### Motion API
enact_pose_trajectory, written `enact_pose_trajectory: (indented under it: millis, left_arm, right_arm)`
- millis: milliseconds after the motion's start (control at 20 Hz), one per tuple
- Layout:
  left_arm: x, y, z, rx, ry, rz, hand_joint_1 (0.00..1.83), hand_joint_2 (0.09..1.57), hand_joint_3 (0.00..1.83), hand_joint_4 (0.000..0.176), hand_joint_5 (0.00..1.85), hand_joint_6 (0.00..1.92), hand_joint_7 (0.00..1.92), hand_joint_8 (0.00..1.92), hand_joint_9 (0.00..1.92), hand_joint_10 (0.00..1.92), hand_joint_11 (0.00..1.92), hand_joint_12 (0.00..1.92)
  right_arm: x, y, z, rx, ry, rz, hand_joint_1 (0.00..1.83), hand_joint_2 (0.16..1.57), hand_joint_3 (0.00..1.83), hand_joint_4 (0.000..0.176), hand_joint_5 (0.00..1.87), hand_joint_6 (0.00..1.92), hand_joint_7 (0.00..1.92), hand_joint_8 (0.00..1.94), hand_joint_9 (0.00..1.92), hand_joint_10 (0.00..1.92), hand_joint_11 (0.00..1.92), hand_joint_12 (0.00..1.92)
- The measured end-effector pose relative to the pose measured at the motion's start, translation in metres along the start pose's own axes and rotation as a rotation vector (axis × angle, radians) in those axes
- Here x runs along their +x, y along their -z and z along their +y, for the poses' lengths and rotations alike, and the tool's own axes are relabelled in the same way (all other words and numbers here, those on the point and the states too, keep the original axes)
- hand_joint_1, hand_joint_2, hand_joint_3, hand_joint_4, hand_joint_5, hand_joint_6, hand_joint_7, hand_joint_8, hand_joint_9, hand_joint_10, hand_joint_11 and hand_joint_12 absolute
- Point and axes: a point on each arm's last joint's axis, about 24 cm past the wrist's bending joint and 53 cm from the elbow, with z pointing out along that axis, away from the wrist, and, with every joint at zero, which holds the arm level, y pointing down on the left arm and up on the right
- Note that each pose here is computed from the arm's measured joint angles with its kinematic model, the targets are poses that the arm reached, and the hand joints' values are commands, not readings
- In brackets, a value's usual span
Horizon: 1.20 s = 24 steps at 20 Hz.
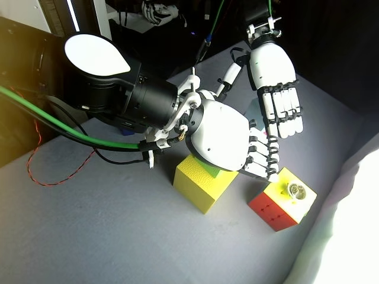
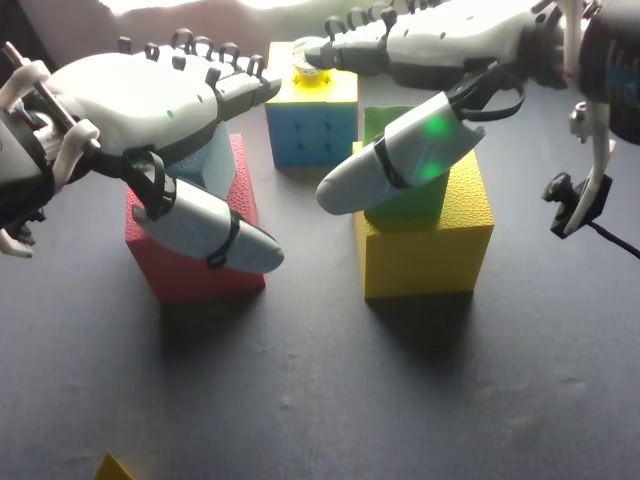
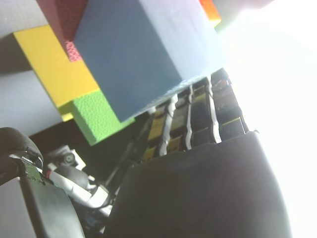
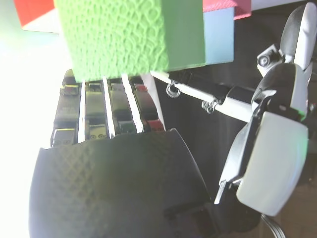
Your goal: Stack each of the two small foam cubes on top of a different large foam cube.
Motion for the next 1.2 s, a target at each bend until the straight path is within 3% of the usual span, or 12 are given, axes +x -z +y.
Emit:
enact_pose_trajectory:
  millis: [300,550,900,1200]
  left_arm:
    - [-0.007,0.002,-0.008,0.033,-0.009,-0.026,0.43,0.82,0.00,0.000,0.00,0.00,0.00,0.00,0.00,0.00,0.00,0.00]
    - [-0.007,0.004,-0.023,0.108,-0.023,-0.028,0.43,0.83,0.00,0.000,0.00,0.00,0.00,0.00,0.00,0.00,0.00,0.00]
    - [0.006,0.011,-0.031,0.150,-0.032,0.018,0.44,0.82,0.00,0.000,0.00,0.00,0.00,0.00,0.00,0.00,0.00,0.00]
    - [0.011,0.024,-0.038,0.207,-0.042,0.034,0.45,0.82,0.00,0.000,0.00,0.00,0.00,0.00,0.00,0.00,0.00,0.00]
  right_arm:
    - [-0.001,0.001,0.000,-0.006,0.047,0.000,0.37,0.70,0.00,0.000,0.00,0.00,0.00,0.00,0.00,0.00,0.00,0.00]
    - [-0.006,0.002,-0.015,0.036,0.042,-0.018,0.35,0.71,0.00,0.000,0.00,0.00,0.00,0.00,0.00,0.00,0.00,0.00]
    - [-0.033,0.002,-0.046,0.068,-0.174,-0.060,0.38,0.70,0.00,0.000,0.00,0.00,0.00,0.00,0.00,0.00,0.00,0.00]
    - [-0.035,0.006,-0.037,0.012,-0.209,-0.027,0.34,0.71,0.00,0.000,0.00,0.00,0.00,0.00,0.00,0.00,0.00,0.00]
